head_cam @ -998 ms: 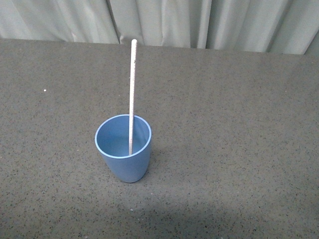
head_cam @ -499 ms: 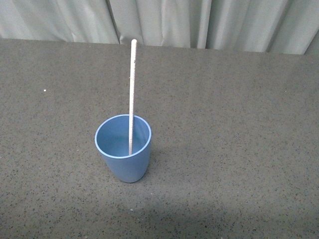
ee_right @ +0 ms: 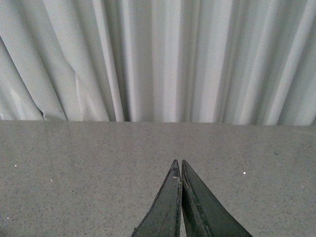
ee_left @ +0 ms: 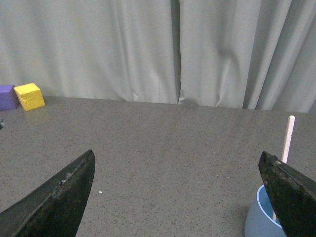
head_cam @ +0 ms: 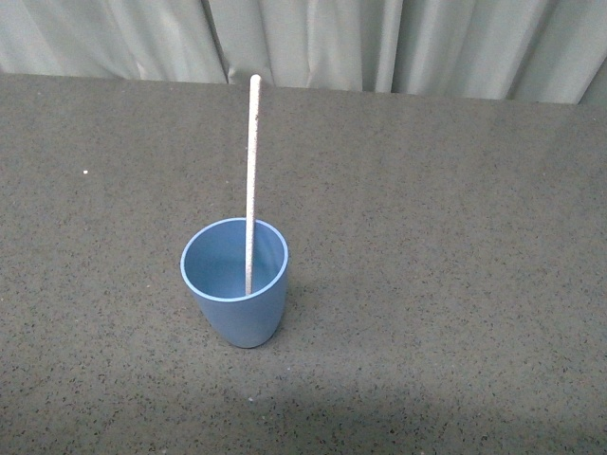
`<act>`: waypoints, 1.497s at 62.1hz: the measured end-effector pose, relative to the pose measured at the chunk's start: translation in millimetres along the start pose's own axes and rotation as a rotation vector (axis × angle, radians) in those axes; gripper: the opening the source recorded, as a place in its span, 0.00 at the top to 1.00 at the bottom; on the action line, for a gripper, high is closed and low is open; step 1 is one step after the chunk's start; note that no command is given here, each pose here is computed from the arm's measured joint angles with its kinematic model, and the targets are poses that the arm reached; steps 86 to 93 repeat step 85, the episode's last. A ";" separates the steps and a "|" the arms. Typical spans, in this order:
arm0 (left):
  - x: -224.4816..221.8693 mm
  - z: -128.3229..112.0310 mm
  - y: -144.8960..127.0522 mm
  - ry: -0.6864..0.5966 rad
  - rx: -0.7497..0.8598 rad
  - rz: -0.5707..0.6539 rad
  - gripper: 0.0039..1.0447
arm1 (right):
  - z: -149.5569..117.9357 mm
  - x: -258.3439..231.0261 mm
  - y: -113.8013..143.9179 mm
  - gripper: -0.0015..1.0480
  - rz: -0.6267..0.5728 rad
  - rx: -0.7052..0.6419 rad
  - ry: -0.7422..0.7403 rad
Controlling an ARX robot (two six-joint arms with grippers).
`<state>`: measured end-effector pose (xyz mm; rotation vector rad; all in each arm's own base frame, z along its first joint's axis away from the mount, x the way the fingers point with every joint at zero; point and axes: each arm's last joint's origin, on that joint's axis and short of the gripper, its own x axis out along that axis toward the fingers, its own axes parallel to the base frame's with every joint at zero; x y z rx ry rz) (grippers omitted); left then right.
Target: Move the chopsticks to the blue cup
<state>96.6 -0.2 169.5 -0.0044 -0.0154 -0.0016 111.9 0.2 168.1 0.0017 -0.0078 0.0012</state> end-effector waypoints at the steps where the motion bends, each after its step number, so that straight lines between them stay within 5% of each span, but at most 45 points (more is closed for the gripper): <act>1: 0.0 0.0 0.0 0.000 0.000 0.000 0.06 | 0.0 -0.4 0.0 0.99 0.000 0.000 0.000; 34: 0.0 0.0 0.0 0.000 0.000 0.000 0.06 | -2.9 -14.3 0.0 0.98 0.002 -0.003 0.005; 65: 0.0 0.0 0.0 0.000 0.000 0.000 0.06 | -2.9 -14.3 0.1 0.08 0.003 -0.002 0.005; 93: 0.0 0.0 0.0 0.000 0.000 0.000 0.06 | -2.9 -14.3 0.1 0.09 0.003 -0.002 0.005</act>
